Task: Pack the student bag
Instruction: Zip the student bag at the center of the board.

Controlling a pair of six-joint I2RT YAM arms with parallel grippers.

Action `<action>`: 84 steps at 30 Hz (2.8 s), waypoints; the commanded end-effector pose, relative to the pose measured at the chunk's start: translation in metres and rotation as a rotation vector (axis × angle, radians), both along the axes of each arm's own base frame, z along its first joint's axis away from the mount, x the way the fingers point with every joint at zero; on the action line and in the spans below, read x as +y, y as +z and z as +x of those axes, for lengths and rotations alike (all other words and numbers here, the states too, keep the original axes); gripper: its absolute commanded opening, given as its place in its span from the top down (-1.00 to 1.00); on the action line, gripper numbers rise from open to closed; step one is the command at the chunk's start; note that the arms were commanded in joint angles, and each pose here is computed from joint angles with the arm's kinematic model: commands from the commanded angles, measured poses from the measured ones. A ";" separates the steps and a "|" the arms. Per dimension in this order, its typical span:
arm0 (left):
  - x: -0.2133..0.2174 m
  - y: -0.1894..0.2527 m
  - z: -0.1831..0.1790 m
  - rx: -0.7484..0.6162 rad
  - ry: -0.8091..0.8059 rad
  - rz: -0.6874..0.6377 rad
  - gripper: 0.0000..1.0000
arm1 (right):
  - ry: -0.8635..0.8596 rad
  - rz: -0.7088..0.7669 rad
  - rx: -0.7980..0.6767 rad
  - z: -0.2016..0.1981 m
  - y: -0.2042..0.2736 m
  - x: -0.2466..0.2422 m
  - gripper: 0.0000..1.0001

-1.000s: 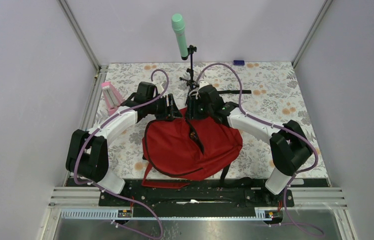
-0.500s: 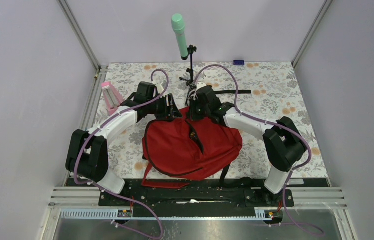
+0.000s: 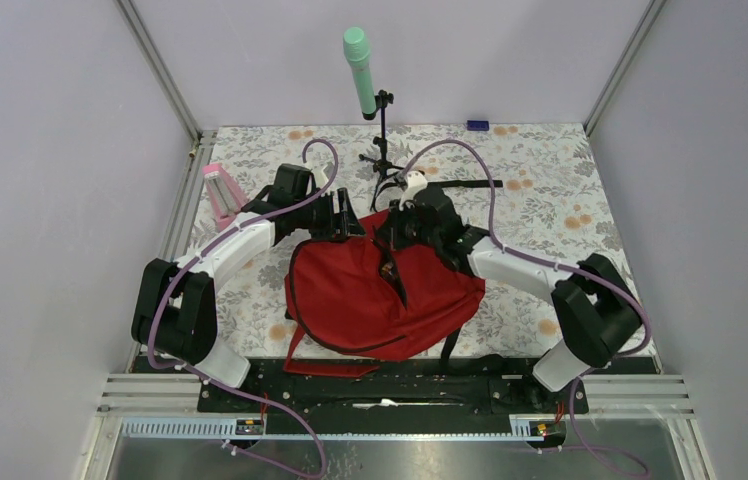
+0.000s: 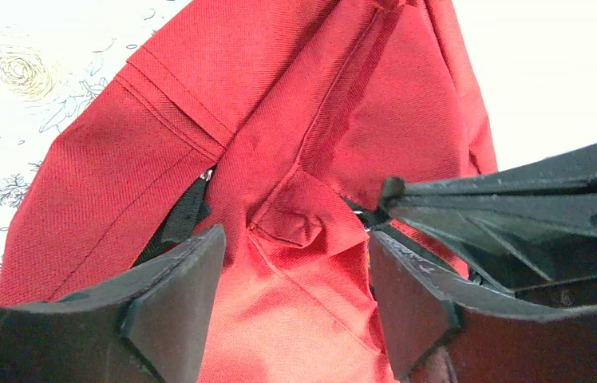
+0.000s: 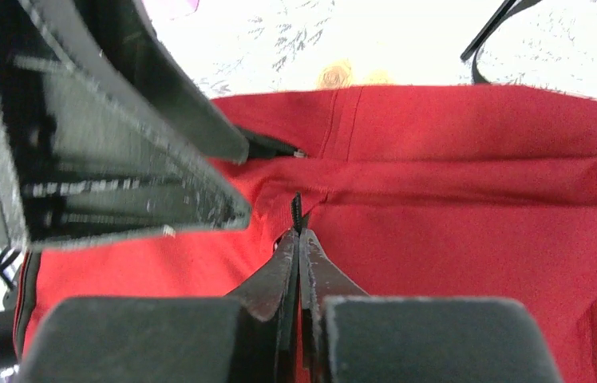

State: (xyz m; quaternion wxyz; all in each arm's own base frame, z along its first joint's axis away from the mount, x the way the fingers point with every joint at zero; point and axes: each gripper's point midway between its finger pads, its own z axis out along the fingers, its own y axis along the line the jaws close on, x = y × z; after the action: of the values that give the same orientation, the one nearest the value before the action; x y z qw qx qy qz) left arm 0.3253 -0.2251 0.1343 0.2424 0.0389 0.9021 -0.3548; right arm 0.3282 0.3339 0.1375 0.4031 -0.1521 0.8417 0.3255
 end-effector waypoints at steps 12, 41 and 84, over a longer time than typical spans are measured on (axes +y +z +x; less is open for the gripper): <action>-0.026 -0.003 0.004 0.011 -0.090 -0.009 -0.68 | 0.056 0.151 -0.171 -0.063 0.037 0.012 1.00; -0.043 0.049 0.003 -0.138 -0.082 -0.115 1.00 | -0.302 -0.084 -0.148 -0.062 0.027 -0.060 1.00; -0.049 0.113 -0.031 -0.260 -0.437 -0.223 1.00 | 0.293 -0.215 -0.193 -0.068 0.063 -0.017 -0.34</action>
State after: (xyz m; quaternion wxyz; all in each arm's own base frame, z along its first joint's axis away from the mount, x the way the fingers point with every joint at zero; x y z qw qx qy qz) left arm 0.3011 -0.2630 0.1815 0.2149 0.1916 0.8506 -0.4399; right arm 0.2535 0.3094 0.1835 0.3991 -0.3443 0.8083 0.2623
